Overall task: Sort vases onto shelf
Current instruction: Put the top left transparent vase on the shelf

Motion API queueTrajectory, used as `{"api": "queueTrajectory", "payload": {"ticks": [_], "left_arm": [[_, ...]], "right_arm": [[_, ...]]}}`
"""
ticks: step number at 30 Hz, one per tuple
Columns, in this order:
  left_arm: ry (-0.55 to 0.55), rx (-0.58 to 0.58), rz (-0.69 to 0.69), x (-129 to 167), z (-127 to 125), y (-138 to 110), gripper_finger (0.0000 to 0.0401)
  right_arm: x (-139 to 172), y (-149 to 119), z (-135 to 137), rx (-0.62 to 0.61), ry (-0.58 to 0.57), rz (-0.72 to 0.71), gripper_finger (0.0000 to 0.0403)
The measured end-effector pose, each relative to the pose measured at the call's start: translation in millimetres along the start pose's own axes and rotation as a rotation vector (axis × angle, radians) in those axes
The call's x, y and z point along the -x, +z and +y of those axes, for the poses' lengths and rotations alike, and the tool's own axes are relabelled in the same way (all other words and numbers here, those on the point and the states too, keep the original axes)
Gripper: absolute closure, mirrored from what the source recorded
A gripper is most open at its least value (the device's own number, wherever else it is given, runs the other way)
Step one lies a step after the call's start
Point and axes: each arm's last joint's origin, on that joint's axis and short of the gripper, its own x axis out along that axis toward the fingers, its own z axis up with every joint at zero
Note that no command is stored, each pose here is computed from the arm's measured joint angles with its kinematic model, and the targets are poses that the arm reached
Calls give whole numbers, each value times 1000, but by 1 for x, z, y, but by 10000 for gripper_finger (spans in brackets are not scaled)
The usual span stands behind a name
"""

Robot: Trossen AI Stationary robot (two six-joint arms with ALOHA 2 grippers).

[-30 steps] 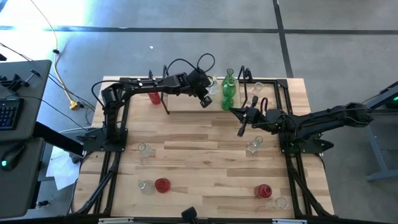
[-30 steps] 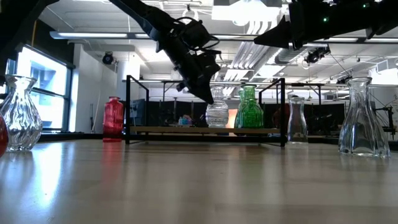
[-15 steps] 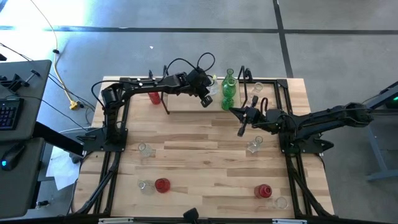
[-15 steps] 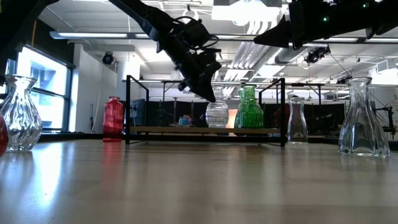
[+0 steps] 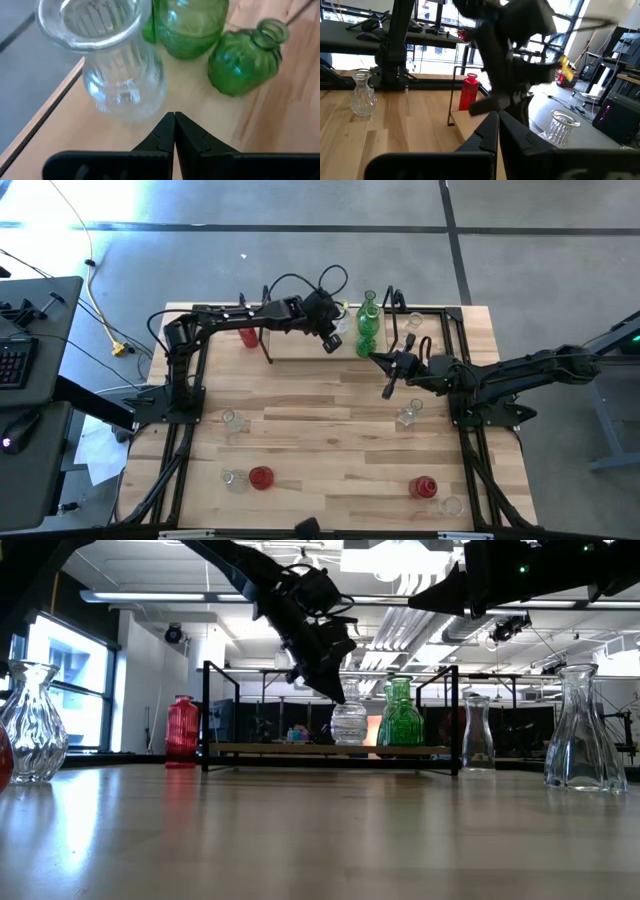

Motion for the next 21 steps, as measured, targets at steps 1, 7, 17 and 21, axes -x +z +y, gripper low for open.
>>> {"api": "queueTrajectory", "payload": {"ticks": [1,7,17,21], "left_arm": [[10,-13,5,6,-2,6,401],[3,-121,71,38,-33,25,401],[-6,-82,166,4,-41,15,401],[20,-48,201,-13,-26,18,401]], "right_arm": [[0,0,0,4,0,0,402],[0,0,0,7,0,1,402],[0,0,0,8,7,-3,402],[0,1,1,2,13,-11,402]]}}
